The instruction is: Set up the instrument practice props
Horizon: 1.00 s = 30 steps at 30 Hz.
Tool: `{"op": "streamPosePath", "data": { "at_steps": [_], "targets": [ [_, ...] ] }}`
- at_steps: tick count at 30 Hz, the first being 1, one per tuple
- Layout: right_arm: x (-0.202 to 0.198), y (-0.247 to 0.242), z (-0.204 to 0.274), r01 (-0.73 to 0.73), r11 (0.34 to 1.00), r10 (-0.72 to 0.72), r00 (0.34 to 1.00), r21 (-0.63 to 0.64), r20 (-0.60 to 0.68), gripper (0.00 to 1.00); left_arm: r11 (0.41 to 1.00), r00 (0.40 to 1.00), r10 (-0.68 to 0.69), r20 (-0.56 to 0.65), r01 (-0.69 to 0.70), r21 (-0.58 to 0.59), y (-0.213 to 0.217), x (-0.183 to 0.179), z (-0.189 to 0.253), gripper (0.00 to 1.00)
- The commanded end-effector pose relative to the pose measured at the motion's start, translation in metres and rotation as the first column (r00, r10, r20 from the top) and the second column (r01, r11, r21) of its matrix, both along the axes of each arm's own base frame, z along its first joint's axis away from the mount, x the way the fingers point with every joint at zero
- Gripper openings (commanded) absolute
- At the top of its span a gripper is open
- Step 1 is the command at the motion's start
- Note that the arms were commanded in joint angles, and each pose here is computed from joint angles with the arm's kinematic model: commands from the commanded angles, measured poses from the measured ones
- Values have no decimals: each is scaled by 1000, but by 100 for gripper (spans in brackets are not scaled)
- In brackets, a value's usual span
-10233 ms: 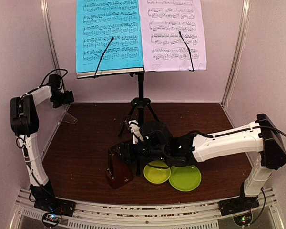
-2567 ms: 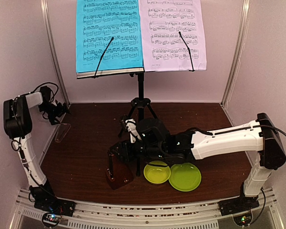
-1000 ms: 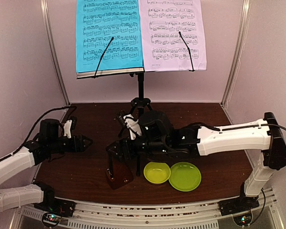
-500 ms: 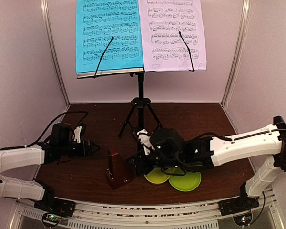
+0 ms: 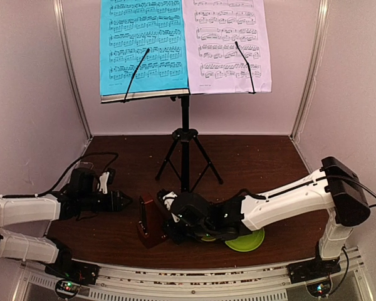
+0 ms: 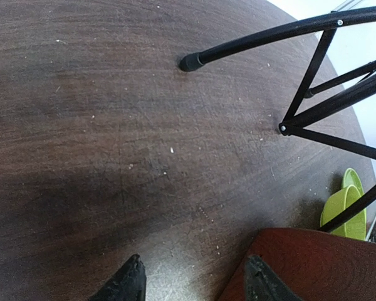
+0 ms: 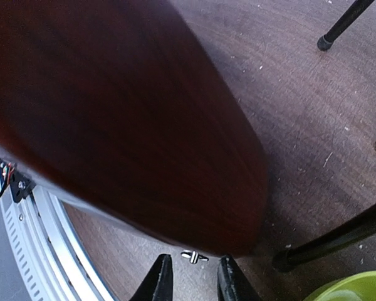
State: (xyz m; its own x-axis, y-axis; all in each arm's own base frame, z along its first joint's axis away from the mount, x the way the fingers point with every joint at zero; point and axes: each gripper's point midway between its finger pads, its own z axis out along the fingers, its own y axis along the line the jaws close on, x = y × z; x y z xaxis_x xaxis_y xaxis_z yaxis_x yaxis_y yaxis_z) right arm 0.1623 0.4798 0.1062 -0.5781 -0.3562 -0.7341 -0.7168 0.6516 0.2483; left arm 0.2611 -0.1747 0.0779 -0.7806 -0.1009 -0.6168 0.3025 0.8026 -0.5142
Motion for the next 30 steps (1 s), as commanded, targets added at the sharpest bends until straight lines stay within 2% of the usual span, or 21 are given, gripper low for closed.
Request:
{"op": "streamPosePath", "data": {
  "at_steps": [1,20,23,30],
  "targets": [
    [26,5,14,69,997,-71,996,24,56,26,1000,999,-7,44,9,-25,-5,2,7,55],
    [81,14,23,104,994,-106,988,24,115,28,996,998,-68,6,68,-56,-27,-15,-13,51],
    [73,10,32,65,997,-70,991,46,118,35,994,997,-73,0,73,-76,-35,-18,-13,50],
    [51,-1,61,-29,990,12,992,139,124,64,996,999,16,-34,-19,-91,-25,-24,-25,48]
  ]
}}
